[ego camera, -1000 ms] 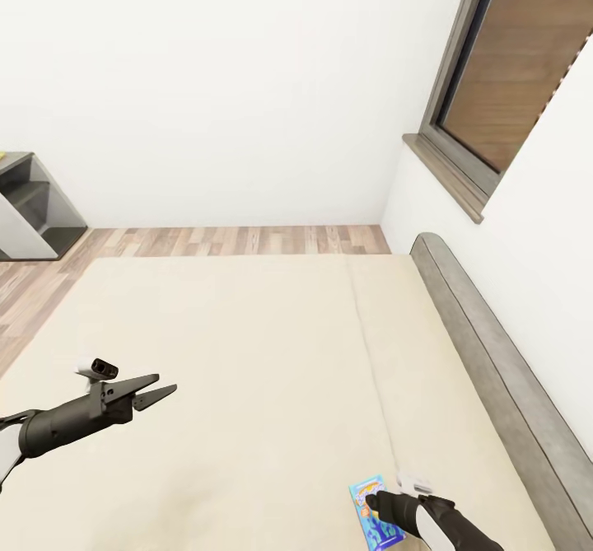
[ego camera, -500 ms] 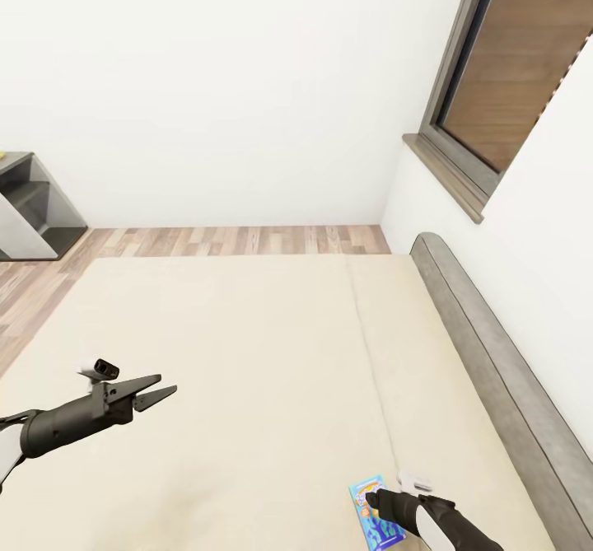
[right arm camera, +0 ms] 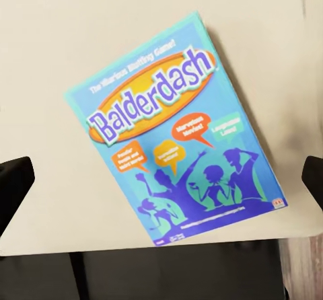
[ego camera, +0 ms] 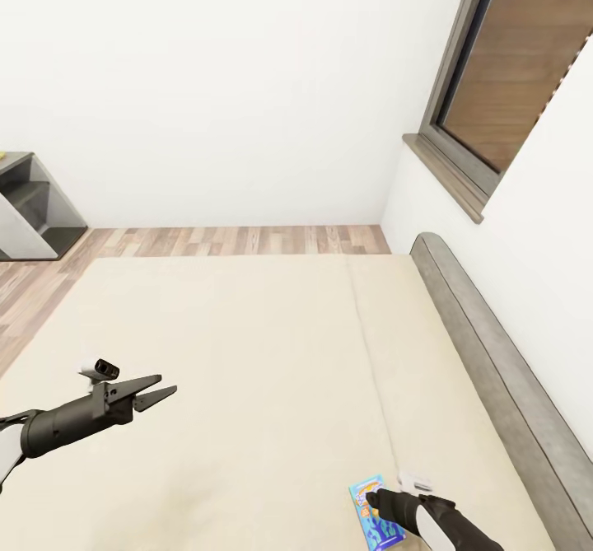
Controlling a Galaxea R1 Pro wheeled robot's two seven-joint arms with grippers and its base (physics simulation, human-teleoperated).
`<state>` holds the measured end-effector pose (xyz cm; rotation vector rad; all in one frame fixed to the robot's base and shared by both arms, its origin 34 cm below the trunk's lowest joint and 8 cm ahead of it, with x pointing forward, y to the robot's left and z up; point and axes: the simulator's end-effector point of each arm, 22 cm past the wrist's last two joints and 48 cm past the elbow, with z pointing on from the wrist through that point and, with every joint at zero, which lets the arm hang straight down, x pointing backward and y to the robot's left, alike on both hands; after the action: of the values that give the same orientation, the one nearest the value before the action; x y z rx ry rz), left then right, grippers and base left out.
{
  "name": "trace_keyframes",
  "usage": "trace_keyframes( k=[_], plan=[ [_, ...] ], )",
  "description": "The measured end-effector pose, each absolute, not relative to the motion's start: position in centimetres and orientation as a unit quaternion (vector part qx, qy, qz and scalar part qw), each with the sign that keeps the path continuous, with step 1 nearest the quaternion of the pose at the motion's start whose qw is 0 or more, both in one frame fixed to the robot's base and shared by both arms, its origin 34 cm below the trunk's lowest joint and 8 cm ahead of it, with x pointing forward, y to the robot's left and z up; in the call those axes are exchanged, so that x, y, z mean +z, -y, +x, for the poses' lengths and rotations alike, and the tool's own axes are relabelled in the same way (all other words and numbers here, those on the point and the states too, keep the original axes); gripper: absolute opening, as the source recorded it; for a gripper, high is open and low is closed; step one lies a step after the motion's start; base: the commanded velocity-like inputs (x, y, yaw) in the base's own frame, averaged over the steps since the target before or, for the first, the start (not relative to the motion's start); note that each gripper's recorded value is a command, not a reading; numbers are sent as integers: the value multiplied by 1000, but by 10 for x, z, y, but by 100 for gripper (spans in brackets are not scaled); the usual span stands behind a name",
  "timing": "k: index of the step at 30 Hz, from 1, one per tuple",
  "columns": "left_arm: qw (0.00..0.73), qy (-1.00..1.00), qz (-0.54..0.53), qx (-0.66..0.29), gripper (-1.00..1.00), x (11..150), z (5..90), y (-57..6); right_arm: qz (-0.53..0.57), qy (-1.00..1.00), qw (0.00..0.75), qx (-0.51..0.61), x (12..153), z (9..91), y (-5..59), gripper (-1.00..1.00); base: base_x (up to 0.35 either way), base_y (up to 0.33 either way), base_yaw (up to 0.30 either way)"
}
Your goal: Put all the toys in the child's room - the three board games (two on the bed and one on the table), the two jigsaw puzzles on the table, and the tennis ball on the table - inside the toy box on the table in the child's room.
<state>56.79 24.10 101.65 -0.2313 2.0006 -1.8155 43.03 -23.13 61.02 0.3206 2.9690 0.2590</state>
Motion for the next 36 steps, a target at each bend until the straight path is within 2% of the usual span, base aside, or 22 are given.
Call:
trace_keyframes(
  k=[21, 36],
  plan=[
    [208, -722, -88, -654, 100, 1009, 568, -241, 105, -990, 38, 86, 607, 421, 237, 100, 0, 0, 2],
    [199, -725, -96, -653, 100, 998, 568, -241, 96, -991, 50, 85, 606, 449, 236, 100, 0, 0, 61]
  ],
)
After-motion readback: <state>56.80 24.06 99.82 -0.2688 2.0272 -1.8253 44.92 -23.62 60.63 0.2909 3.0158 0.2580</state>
